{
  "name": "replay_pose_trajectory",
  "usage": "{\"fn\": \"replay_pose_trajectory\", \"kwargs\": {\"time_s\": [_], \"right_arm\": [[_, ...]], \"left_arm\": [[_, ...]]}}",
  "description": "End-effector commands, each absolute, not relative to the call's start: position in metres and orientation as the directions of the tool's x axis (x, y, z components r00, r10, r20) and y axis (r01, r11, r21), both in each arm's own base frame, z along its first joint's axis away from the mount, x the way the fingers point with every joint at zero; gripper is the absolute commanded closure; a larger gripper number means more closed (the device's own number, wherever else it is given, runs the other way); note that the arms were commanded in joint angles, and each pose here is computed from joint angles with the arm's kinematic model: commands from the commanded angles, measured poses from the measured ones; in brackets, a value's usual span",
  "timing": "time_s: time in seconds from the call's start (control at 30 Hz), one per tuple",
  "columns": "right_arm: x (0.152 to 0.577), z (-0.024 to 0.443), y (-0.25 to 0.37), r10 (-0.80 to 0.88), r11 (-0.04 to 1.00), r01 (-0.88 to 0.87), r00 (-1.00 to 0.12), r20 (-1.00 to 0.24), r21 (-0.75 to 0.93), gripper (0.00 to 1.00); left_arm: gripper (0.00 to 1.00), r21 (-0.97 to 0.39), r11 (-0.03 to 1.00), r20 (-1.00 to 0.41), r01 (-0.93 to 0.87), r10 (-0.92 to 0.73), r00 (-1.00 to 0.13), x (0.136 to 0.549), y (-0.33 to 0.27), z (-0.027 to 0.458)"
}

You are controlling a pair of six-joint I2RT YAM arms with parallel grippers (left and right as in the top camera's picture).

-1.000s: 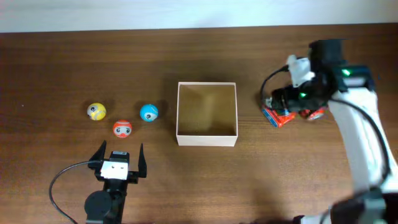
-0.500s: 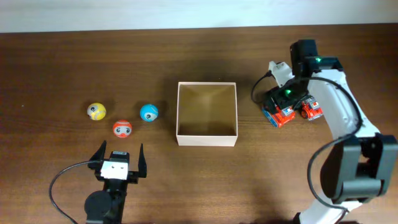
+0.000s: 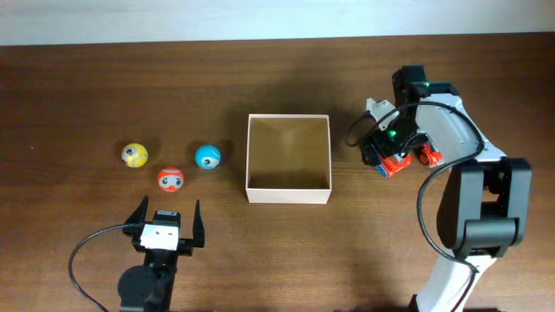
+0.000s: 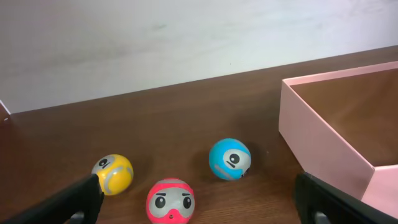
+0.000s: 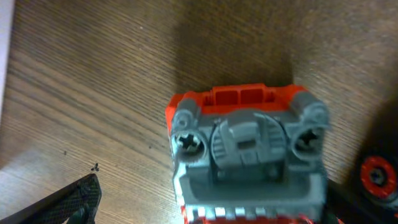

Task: Pack container
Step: 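Move the right gripper over the left fire truck and grasp it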

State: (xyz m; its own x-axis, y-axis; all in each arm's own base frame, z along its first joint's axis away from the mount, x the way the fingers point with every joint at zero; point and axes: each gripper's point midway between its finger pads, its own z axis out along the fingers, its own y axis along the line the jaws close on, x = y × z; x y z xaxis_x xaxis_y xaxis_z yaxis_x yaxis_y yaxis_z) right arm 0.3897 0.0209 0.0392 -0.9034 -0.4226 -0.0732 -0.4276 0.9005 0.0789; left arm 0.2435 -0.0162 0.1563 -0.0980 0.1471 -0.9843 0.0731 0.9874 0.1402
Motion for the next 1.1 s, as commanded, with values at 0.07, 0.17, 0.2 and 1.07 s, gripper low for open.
{"fn": "replay_pose_trajectory", "kwargs": {"time_s": [0.07,0.17,0.2,1.07], "right_arm": [[0.389,0.023,0.011,-0.411,0.906,-0.413,-0.911,-0.038,0.090,0.01],[0.387,0.017,0.008,-0.399,0.911,-0.399,-0.917,-0.025,0.105,0.02],[0.387,0.016,0.007,-0.397,0.911,-0.397,-0.918,-0.024,0.108,0.06],[0.407,0.018,0.021,0.022,0.983,0.012,-0.998,-0.055,0.183,0.34]], "left_arm": [[0.01,0.152,0.985,-0.983,0.080,0.159,-0.092,0.243,-0.017,0.156],[0.01,0.152,0.985,-0.983,0.080,0.159,-0.092,0.243,-0.017,0.156],[0.01,0.152,0.985,-0.983,0.080,0.159,-0.092,0.243,-0.017,0.156],[0.01,0.152,0.985,-0.983,0.080,0.159,-0.092,0.243,-0.017,0.156]]}}
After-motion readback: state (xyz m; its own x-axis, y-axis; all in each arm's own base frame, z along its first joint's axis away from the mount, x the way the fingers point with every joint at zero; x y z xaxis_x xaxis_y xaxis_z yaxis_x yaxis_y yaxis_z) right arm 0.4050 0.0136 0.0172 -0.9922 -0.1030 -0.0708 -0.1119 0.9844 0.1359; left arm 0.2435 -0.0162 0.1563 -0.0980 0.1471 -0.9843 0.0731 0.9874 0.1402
